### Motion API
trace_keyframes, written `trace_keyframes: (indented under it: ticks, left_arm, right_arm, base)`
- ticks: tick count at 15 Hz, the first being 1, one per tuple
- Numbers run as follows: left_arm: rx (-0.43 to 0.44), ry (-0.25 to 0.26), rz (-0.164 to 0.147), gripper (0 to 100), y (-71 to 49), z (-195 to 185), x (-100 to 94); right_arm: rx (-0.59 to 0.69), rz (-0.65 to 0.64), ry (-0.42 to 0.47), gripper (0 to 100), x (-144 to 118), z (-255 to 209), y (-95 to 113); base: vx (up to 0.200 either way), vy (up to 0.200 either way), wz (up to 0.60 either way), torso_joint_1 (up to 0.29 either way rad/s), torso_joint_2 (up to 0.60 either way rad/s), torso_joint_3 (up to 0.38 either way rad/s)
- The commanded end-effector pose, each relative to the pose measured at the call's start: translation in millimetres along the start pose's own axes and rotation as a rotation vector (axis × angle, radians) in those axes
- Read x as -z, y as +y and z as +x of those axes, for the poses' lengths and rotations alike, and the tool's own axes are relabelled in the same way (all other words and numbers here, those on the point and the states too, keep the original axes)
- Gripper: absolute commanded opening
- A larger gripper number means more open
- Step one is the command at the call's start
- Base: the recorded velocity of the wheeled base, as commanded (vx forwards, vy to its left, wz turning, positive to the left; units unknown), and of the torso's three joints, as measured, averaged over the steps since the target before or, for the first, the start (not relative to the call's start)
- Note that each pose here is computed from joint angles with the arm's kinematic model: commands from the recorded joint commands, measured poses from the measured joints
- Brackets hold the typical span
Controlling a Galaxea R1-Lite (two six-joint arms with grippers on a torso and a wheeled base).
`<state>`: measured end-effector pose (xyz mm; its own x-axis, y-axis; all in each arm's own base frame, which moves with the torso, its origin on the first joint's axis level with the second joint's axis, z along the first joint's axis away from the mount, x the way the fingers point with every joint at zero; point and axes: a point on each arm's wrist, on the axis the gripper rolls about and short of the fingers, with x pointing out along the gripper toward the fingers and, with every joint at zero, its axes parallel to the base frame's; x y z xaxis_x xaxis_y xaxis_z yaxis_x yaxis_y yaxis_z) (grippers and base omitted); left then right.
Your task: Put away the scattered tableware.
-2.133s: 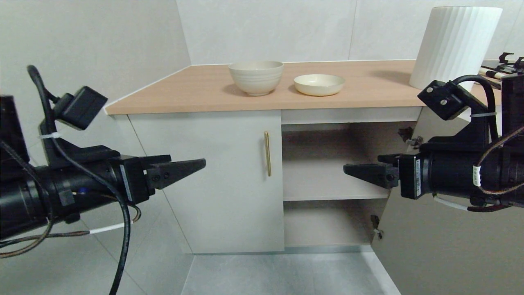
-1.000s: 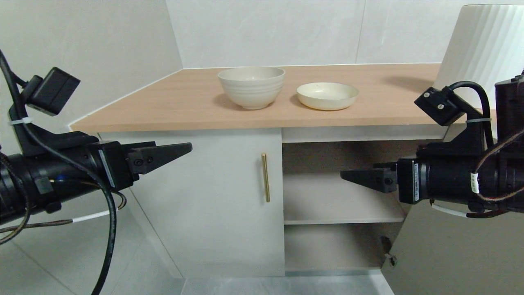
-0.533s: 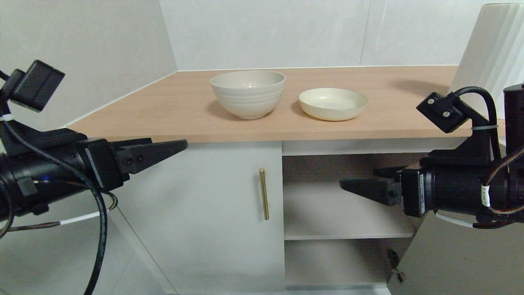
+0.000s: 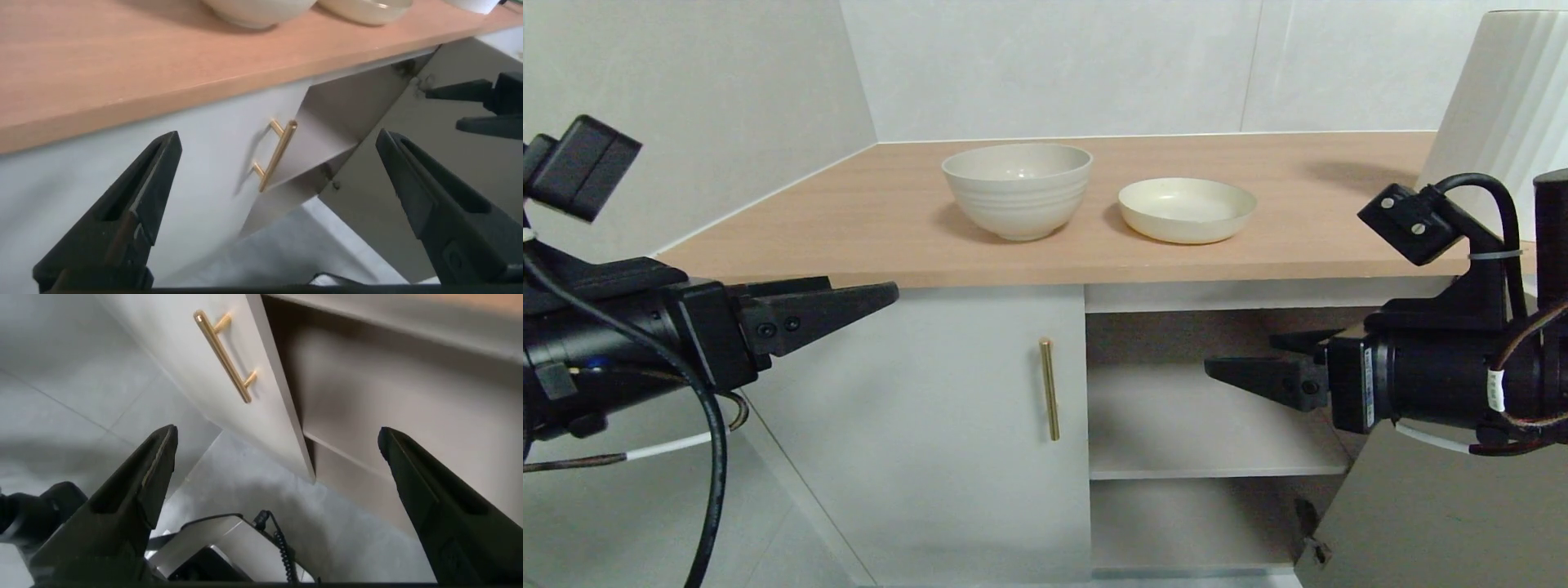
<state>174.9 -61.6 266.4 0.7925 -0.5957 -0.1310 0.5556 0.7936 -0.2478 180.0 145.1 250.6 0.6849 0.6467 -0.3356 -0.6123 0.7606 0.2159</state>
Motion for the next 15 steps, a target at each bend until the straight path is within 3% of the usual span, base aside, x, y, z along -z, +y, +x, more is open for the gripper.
trace_keyframes:
  ticks: [1,6,9,15]
  left_arm:
    - [-0.003,0.011,-0.004,100,1.8,4,1.6]
    - [0.046,0.032,-0.041,100,2.3,8,3.1]
    - [0.044,0.053,-0.084,100,5.4,15,5.6]
    - [0.060,0.105,-0.105,100,15.8,54,1.9]
  right_arm:
    - [0.001,0.001,0.003,100,0,1,0]
    - [0.010,-0.011,-0.018,100,-3,-4,-2]
    - [0.020,-0.009,-0.017,100,-3,-3,-4]
    - [0.047,-0.005,-0.007,100,-3,3,-12]
  base:
    - [0.000,0.000,0.00,0.066,-0.27,-0.232]
    - [0.000,0.000,0.00,0.113,-0.38,-0.299]
    - [0.000,0.000,0.00,0.167,-0.48,-0.297]
    - [0.000,0.000,0.00,0.184,-0.46,-0.291]
